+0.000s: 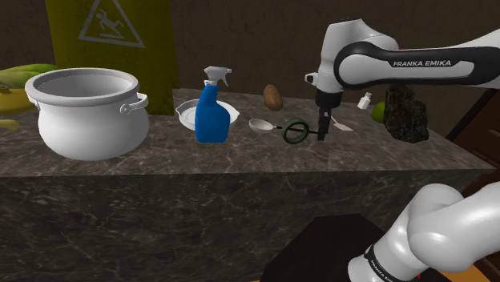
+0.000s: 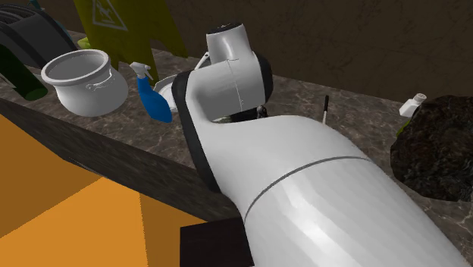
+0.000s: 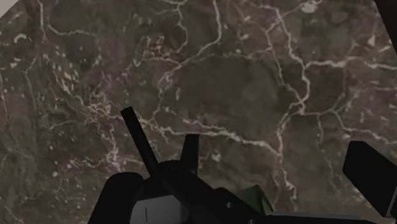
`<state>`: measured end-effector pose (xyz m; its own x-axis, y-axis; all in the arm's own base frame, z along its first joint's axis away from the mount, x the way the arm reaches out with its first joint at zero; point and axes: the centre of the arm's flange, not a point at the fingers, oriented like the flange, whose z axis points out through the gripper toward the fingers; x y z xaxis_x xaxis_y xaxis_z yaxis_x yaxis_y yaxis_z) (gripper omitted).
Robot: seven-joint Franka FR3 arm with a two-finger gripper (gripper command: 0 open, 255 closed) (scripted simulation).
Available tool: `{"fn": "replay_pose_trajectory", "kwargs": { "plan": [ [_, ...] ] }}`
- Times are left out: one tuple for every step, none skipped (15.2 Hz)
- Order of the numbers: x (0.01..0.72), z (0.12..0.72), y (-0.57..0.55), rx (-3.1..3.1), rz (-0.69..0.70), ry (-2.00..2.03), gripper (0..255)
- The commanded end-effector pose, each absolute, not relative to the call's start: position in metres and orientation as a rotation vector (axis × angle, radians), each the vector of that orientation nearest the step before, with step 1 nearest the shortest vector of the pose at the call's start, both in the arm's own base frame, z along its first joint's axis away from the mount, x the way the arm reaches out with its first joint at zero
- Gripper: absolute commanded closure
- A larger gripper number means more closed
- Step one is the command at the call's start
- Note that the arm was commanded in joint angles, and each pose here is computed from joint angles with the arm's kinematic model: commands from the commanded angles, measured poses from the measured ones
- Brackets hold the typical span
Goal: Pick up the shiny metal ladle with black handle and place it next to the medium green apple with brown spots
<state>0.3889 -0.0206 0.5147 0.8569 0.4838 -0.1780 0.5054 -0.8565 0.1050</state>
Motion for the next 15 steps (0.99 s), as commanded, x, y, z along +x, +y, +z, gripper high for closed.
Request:
{"fn": "replay_pose_trajectory", "kwargs": {
  "plan": [
    [0.413,0.513,-0.022,2.840,-0.188,0.927,0],
    [0.424,0.511,-0.022,2.818,-0.174,0.999,0],
    [0.435,0.509,-0.021,2.794,-0.159,1.069,0],
    [0.446,0.508,-0.020,2.768,-0.145,1.140,0],
    [0.457,0.506,-0.019,2.740,-0.130,1.209,0],
    [0.468,0.504,-0.016,2.711,-0.116,1.278,0],
    [0.478,0.503,-0.013,2.680,-0.101,1.346,0],
    [0.489,0.501,-0.010,2.648,-0.086,1.414,0],
    [0.496,0.500,-0.007,2.623,-0.076,1.462,0],
    [0.496,0.495,-0.008,2.623,-0.076,1.462,0],
    [0.497,0.490,-0.009,2.623,-0.076,1.462,0],
    [0.497,0.485,-0.010,2.623,-0.076,1.462,0],
    [0.497,0.479,-0.010,2.623,-0.076,1.462,0],
    [0.497,0.474,-0.011,2.623,-0.076,1.462,0],
    [0.497,0.469,-0.012,2.623,-0.076,1.462,0]
  ]
}}
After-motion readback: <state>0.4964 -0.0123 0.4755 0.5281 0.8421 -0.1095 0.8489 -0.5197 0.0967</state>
